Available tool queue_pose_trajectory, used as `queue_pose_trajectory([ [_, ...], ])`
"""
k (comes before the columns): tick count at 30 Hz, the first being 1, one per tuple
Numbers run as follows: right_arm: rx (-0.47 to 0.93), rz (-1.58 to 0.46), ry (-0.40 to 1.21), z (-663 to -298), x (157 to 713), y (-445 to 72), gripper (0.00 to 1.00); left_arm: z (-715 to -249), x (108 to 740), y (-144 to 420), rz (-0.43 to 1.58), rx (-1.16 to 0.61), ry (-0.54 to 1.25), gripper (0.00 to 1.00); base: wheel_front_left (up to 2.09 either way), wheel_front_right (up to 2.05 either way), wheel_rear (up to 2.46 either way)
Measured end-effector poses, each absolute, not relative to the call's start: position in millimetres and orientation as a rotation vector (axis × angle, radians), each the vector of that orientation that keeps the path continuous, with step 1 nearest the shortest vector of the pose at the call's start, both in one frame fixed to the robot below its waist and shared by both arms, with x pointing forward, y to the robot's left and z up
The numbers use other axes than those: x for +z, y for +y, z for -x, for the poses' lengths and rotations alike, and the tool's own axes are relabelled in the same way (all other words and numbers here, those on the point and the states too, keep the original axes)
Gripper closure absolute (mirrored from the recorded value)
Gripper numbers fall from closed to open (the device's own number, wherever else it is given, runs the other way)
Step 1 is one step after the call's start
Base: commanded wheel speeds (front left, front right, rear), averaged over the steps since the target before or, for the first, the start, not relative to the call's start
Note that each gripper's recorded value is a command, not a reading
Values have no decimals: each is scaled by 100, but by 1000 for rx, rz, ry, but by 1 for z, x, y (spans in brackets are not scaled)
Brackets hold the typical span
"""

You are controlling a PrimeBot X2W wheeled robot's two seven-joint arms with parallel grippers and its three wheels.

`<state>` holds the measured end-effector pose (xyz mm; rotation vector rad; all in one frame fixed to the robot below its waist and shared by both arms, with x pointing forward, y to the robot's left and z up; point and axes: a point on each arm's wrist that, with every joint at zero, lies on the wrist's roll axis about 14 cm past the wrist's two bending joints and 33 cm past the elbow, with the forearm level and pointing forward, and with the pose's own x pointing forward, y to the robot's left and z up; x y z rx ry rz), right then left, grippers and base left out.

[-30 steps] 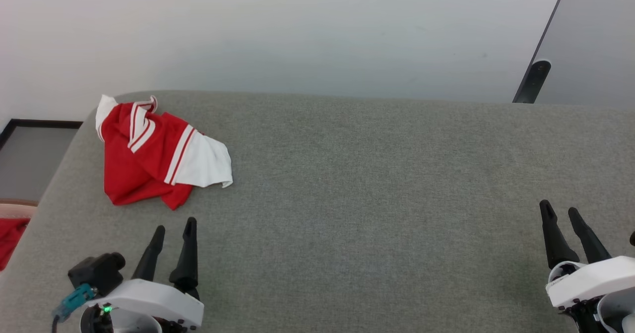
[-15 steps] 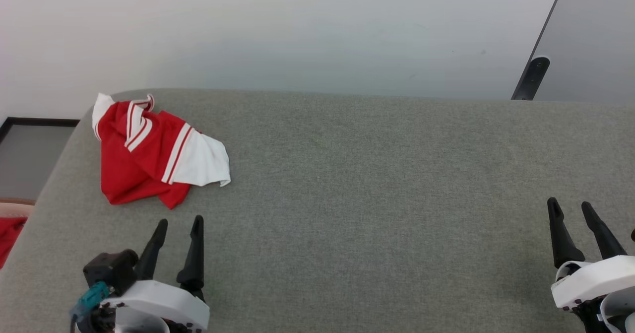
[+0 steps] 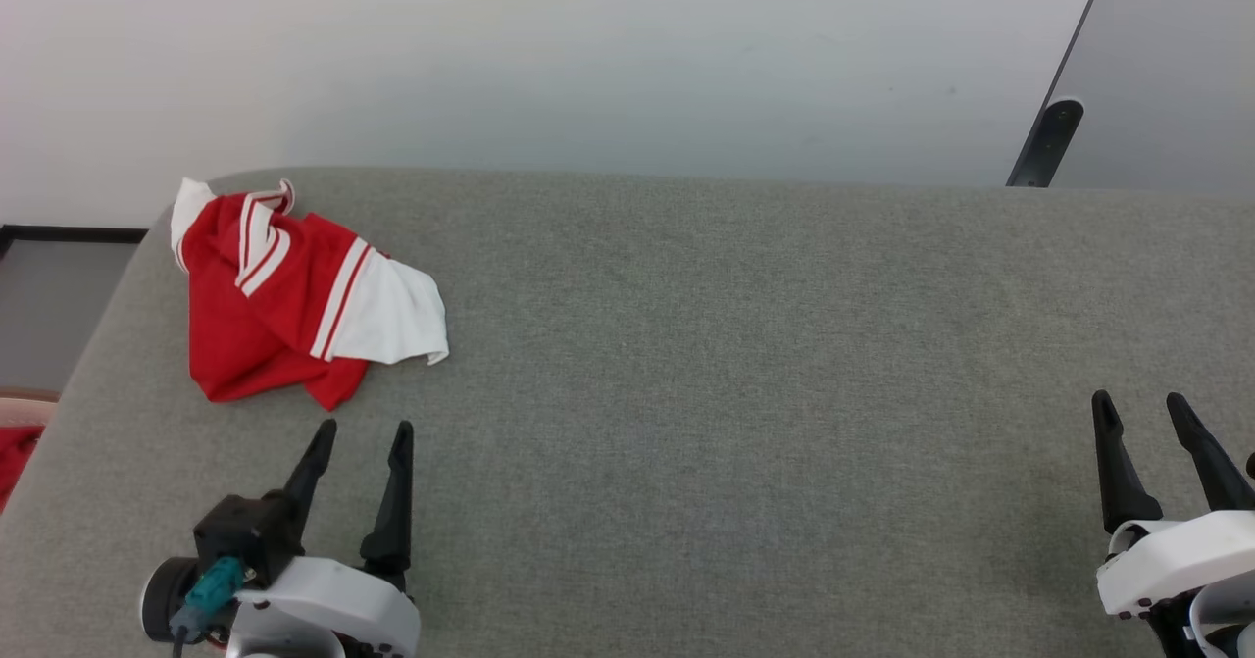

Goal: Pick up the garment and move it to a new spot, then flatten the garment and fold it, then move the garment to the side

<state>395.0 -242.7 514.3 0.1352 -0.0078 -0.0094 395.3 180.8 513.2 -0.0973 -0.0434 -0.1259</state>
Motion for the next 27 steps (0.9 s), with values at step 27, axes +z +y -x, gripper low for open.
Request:
queue_pose_trajectory([
  [27,-34,-25,-44,-393,516,-253,0,-402,517,171,-51,-180,-91,0,0,0,0],
])
